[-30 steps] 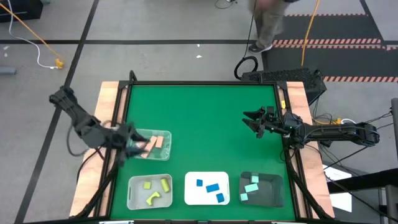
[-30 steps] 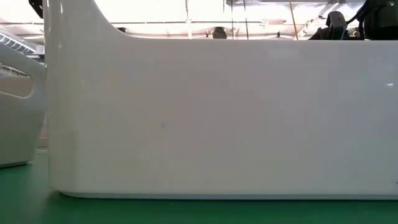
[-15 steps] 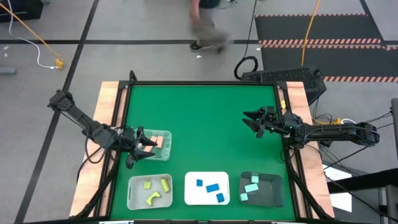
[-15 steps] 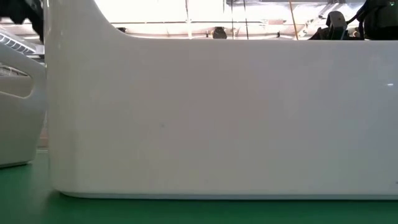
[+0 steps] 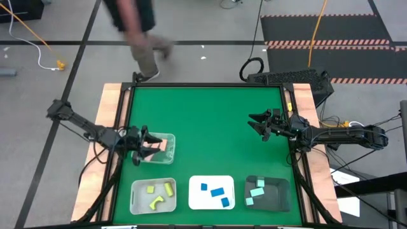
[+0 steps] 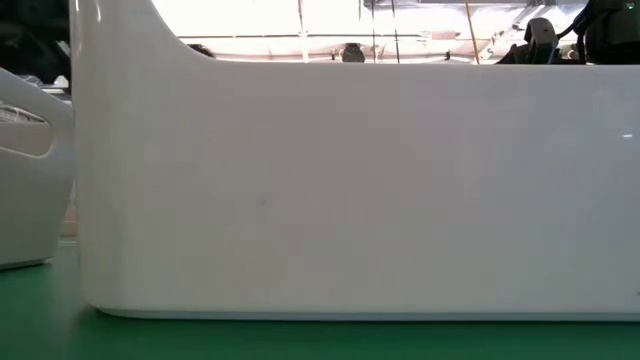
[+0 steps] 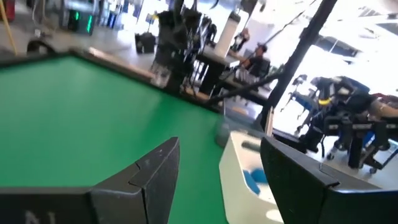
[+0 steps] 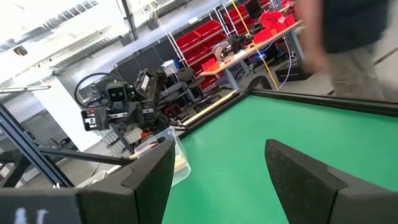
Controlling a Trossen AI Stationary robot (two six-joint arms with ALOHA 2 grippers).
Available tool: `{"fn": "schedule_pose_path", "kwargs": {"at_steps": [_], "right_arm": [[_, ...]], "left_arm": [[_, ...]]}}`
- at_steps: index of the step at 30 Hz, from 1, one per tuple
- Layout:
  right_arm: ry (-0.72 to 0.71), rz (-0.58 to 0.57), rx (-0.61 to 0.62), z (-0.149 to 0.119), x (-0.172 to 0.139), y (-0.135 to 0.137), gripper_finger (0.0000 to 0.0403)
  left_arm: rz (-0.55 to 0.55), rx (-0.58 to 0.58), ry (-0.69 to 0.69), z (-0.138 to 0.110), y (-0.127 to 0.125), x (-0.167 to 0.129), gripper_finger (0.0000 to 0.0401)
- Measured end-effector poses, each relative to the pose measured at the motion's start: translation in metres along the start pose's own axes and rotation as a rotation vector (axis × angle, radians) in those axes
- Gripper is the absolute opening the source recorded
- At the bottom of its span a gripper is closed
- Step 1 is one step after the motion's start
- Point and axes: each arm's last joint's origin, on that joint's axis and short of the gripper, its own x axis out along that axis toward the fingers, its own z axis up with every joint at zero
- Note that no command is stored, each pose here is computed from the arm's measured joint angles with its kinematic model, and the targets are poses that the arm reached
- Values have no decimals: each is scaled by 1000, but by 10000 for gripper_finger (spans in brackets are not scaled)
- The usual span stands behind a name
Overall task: Sort & place blocks by color
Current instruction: Return to Home Position
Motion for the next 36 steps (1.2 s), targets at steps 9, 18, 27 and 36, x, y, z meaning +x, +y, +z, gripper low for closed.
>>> {"fn": "schedule_pose_path", "kwargs": {"at_steps": [9, 18, 27, 36], "right_arm": [[-34, 20, 4, 4, -3, 2, 240], [-97, 55, 12, 12, -8, 6, 240], [-245, 123, 26, 28, -21, 11, 240], [-431, 97, 8, 45, -36, 7, 240]], "left_arm": [[66, 50, -103, -3, 18, 2, 225], [227, 114, -162, 6, 38, 5, 225], [504, 187, -242, 16, 63, 1, 225], [784, 253, -301, 24, 80, -6, 225]]}}
